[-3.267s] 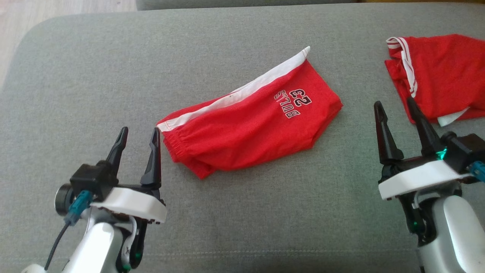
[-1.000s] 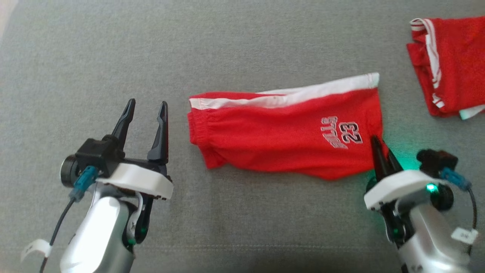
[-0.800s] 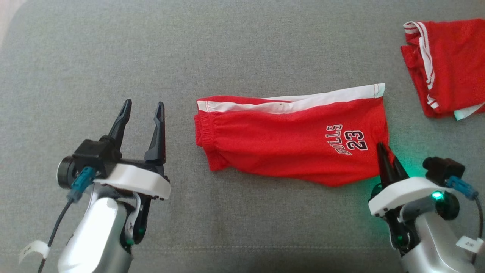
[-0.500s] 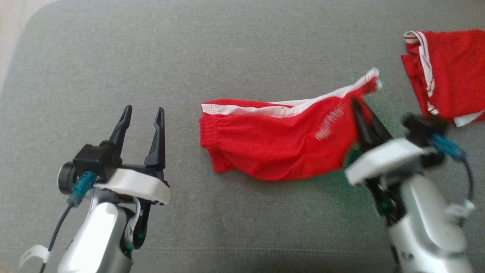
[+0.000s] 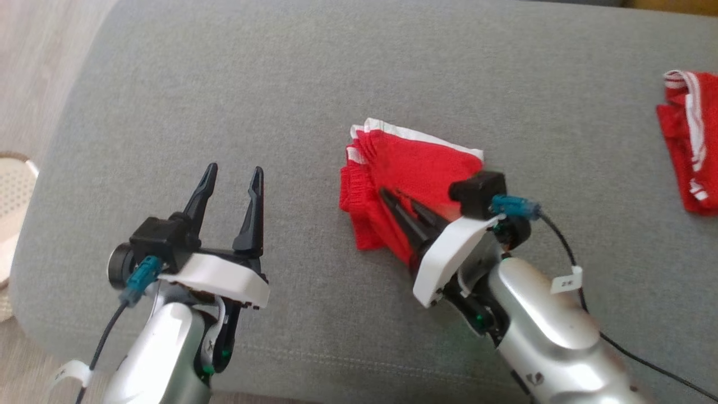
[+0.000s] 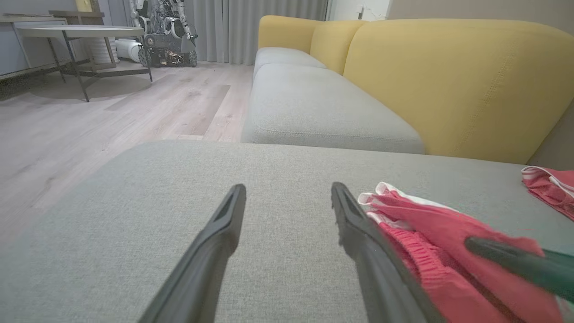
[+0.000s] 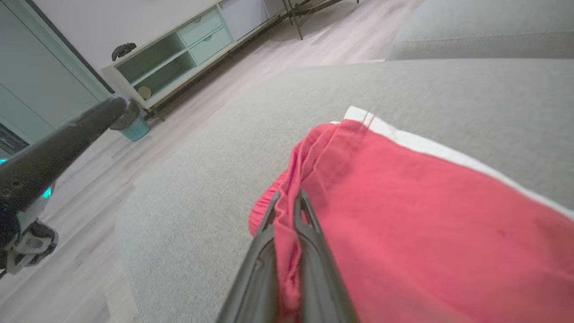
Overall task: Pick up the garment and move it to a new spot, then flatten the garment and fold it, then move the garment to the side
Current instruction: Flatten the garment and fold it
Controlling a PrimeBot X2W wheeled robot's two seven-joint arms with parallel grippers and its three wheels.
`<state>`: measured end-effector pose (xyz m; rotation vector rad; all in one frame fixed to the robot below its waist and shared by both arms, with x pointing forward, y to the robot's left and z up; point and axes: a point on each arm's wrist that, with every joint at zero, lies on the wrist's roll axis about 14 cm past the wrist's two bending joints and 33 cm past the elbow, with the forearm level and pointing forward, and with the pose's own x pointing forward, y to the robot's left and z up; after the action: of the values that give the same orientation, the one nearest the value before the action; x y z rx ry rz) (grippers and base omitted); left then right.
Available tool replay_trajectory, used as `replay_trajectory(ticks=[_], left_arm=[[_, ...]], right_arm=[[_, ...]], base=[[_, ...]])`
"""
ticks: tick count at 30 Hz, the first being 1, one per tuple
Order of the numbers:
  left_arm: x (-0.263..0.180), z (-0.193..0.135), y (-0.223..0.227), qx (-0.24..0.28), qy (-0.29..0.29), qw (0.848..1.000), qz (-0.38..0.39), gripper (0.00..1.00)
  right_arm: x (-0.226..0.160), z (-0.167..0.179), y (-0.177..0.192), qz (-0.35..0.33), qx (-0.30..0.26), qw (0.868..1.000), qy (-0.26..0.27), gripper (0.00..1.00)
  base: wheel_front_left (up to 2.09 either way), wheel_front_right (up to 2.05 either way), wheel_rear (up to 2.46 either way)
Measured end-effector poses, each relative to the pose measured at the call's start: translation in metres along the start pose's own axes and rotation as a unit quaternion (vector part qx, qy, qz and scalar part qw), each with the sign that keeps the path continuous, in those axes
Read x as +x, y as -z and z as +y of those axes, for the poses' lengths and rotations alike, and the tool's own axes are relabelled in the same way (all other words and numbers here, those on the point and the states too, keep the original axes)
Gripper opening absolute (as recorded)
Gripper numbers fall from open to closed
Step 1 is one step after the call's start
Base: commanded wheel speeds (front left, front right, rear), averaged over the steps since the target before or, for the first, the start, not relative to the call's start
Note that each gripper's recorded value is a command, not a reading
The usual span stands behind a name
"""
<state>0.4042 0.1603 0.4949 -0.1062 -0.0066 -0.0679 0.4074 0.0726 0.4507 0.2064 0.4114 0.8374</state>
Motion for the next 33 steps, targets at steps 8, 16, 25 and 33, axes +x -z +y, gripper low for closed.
replay_trajectory(ticks=[8, 16, 25, 33], left_arm=[[0.004, 0.004, 0.013, -0.002, -0.007, 1.0, 0.016, 1.0], [0.011, -0.007, 0.013, -0.004, 0.011, 1.0, 0.014, 1.0], [0.016, -0.017, 0.003, 0.005, 0.032, 0.999, 0.001, 1.0], [0.012, -0.019, 0.006, 0.017, 0.041, 0.999, 0.01, 1.0]], right_arm=[[0.015, 0.014, 0.005, -0.009, 0.004, 0.999, -0.038, 1.0], [0.001, -0.005, -0.06, -0.132, -0.011, 0.991, -0.009, 1.0], [-0.094, -0.127, -0.082, -0.192, -0.033, 0.96, 0.199, 1.0], [-0.174, -0.164, -0.057, -0.174, -0.027, 0.93, 0.323, 1.0]], base=[[0.0, 0.0, 0.0], [0.0, 0.0, 0.0], [0.0, 0.0, 0.0], [0.0, 0.0, 0.0]])
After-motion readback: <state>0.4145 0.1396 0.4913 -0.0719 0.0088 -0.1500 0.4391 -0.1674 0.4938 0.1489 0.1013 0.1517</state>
